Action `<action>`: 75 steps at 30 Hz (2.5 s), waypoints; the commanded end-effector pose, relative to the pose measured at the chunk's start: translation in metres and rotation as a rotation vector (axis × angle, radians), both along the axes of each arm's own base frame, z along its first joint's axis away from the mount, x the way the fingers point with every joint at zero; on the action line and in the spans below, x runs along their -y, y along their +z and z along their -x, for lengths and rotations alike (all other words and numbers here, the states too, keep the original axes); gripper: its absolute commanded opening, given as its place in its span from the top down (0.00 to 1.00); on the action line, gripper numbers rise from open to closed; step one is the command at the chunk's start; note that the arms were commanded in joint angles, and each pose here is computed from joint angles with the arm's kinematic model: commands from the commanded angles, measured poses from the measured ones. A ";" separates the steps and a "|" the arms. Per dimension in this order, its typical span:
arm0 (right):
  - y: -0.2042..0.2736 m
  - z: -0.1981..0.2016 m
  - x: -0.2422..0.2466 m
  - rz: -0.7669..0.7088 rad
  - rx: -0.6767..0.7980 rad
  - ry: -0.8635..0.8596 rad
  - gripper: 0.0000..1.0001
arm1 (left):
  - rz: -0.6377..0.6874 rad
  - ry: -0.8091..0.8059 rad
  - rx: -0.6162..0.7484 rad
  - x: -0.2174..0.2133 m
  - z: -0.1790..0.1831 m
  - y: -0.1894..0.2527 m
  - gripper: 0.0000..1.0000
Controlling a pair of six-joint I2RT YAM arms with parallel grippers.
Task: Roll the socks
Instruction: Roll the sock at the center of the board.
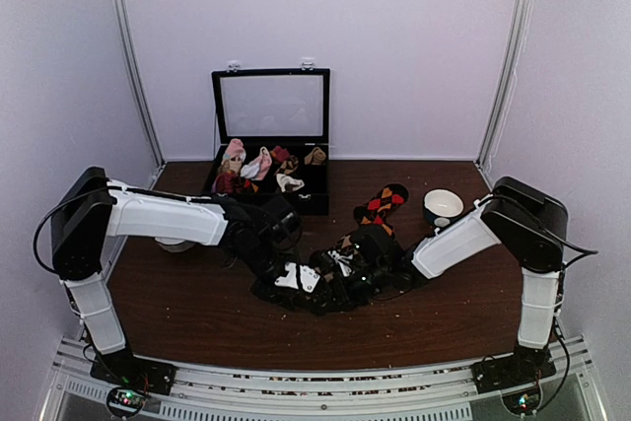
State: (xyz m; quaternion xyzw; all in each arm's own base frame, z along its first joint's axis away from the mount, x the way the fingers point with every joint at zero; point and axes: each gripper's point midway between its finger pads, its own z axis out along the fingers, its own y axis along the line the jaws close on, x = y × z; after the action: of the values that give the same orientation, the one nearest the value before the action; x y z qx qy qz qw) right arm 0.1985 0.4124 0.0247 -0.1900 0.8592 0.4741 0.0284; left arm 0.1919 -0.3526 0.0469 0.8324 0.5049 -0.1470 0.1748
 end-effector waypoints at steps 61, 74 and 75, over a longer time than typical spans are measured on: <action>0.055 0.071 0.000 0.313 1.426 0.580 0.56 | -0.271 0.260 -0.821 0.003 0.035 -0.026 1.00; 0.026 0.044 -0.016 0.373 1.441 0.616 0.68 | -0.281 0.255 -0.815 0.001 0.029 -0.028 1.00; 0.024 0.044 -0.015 0.377 1.438 0.618 0.69 | -0.282 0.254 -0.816 0.000 0.029 -0.028 1.00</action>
State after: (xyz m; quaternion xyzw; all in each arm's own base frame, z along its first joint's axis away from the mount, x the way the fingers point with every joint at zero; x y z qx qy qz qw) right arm 0.1433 0.4248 0.0493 -0.6867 0.6027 0.0795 0.3986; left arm 0.1581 -0.3555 0.0200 0.6565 0.6442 -0.3698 -0.1314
